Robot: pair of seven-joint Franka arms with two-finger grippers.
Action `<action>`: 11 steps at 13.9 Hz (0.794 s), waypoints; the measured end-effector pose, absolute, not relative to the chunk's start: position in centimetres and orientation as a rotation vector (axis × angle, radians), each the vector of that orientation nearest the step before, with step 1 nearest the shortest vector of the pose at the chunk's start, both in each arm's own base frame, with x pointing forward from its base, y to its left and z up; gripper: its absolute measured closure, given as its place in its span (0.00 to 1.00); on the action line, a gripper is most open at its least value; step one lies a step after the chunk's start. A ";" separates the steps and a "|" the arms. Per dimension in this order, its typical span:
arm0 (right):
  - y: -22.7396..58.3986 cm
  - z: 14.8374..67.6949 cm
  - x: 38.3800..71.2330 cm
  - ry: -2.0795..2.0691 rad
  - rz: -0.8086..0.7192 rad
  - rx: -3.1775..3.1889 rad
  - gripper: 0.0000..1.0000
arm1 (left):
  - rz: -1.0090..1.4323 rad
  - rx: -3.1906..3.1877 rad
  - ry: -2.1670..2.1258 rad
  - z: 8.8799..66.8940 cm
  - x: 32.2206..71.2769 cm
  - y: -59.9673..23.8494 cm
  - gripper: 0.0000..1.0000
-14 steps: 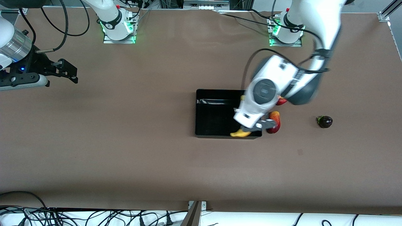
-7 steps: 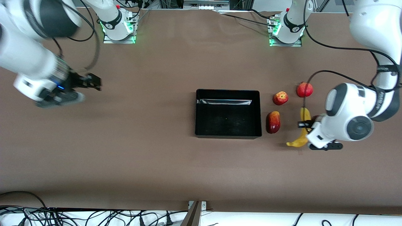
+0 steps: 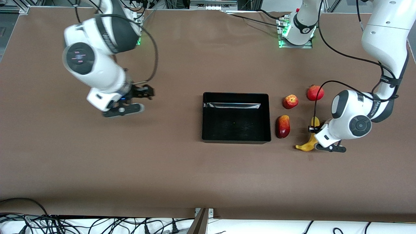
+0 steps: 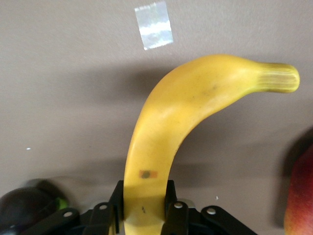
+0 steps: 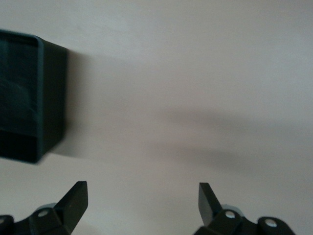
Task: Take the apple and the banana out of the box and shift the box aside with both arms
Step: 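Lower the banana beside the mango while the right gripper reaches the box, then grasp the box rim with the right gripper while the left gripper withdraws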
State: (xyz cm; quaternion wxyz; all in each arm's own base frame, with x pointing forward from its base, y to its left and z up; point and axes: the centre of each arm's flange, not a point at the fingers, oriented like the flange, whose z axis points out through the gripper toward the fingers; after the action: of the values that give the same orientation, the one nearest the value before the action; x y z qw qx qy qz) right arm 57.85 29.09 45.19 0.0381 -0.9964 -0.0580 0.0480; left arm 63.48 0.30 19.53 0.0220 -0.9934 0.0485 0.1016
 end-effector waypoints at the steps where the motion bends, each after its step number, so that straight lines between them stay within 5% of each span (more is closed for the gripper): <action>1: 31.1 44.1 57.7 -0.121 0.127 -3.044 0.00 | 0.309 -3.079 0.148 19.7 63.5 0.4 0.51; 6: 41.5 36.0 55.3 0.106 0.030 -3.021 0.00 | 0.233 -3.051 0.109 28.7 66.9 1.1 0.02; 11: 47.6 28.1 52.7 0.202 -0.038 -2.998 0.00 | 0.149 -3.028 0.067 42.0 68.9 1.3 0.00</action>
State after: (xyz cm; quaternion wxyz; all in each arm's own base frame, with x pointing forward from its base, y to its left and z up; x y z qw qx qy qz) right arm 52.71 47.56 28.12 0.0683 -0.9953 0.0671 -0.0126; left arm 68.90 1.29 41.98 0.0545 -0.9971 0.0219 0.0492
